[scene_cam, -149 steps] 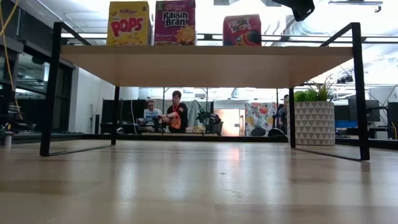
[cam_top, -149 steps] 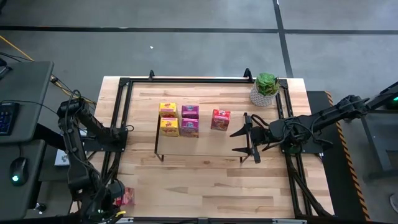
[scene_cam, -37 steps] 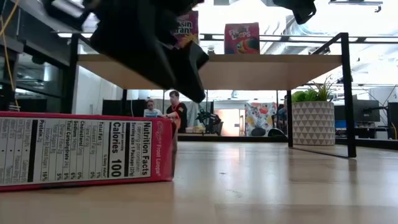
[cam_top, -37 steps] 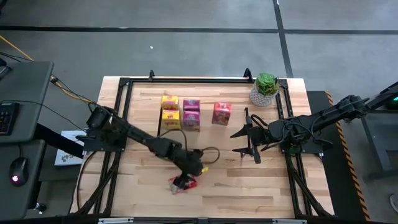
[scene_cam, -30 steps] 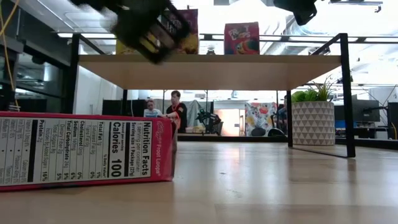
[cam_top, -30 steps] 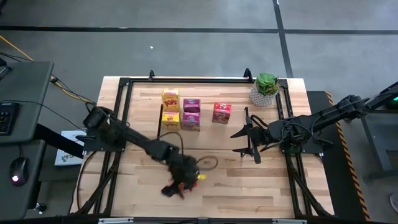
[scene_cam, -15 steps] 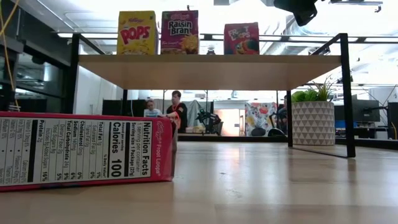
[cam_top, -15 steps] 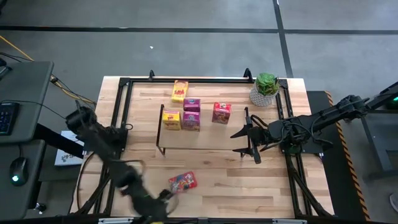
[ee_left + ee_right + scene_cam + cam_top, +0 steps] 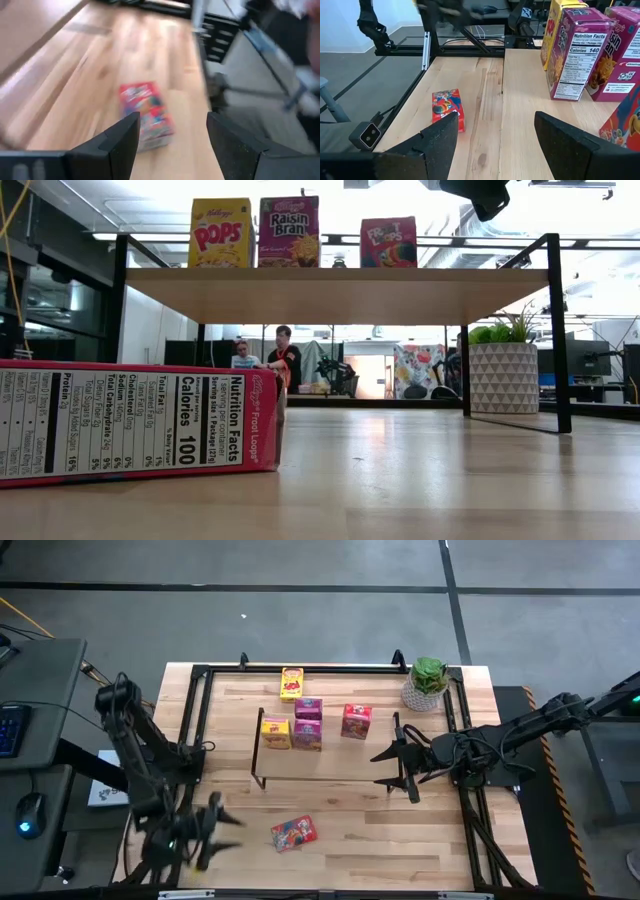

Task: Stack cereal on shelf
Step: Put the red cereal box on the shelf

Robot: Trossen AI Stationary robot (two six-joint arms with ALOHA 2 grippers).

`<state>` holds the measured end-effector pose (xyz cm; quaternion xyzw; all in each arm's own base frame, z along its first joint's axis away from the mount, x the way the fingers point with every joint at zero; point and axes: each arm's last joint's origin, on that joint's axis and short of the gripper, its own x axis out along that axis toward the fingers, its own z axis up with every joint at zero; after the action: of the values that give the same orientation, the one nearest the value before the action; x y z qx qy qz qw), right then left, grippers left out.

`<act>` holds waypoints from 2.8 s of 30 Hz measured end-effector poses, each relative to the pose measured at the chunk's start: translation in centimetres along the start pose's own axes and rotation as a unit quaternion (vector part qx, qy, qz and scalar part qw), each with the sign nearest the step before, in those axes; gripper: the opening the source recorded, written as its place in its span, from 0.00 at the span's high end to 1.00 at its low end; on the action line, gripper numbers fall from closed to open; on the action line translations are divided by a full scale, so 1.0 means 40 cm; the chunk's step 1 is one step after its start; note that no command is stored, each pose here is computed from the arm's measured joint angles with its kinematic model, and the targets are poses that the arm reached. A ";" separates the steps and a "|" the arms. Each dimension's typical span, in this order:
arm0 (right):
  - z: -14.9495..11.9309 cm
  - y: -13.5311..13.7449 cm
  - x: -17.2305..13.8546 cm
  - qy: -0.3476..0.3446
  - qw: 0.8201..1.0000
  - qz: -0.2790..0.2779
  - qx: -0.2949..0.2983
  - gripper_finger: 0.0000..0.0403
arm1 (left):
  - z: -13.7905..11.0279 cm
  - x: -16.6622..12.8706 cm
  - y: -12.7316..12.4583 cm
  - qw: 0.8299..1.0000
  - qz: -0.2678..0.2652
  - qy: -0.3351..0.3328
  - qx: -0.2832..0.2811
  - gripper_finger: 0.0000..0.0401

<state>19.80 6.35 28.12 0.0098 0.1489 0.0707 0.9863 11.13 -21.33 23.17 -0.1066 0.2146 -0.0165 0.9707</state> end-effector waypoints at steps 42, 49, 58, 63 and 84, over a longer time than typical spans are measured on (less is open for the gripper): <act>-0.001 0.000 0.000 0.003 1.000 0.000 0.007 0.37 | -0.039 0.081 0.144 0.959 -0.119 -0.107 -0.234 0.45; -0.002 0.000 0.000 0.004 1.000 0.000 0.009 0.37 | 0.039 0.095 -0.027 0.980 -0.133 -0.108 -0.105 0.45; -0.002 0.000 0.000 0.004 1.000 0.000 0.021 0.37 | -0.054 0.253 -0.160 0.987 0.147 0.039 0.049 0.46; -0.002 0.000 0.000 0.005 1.000 0.000 0.017 0.37 | -0.136 0.312 -0.168 0.981 0.188 0.008 0.043 0.63; -0.002 0.000 0.000 0.004 1.000 -0.001 0.003 0.37 | -0.245 0.328 -0.111 0.978 0.202 -0.024 -0.050 1.00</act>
<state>19.77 6.34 28.04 0.0123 0.1533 0.0693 0.9857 18.96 -28.64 10.01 -0.1093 0.2091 0.1936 0.9523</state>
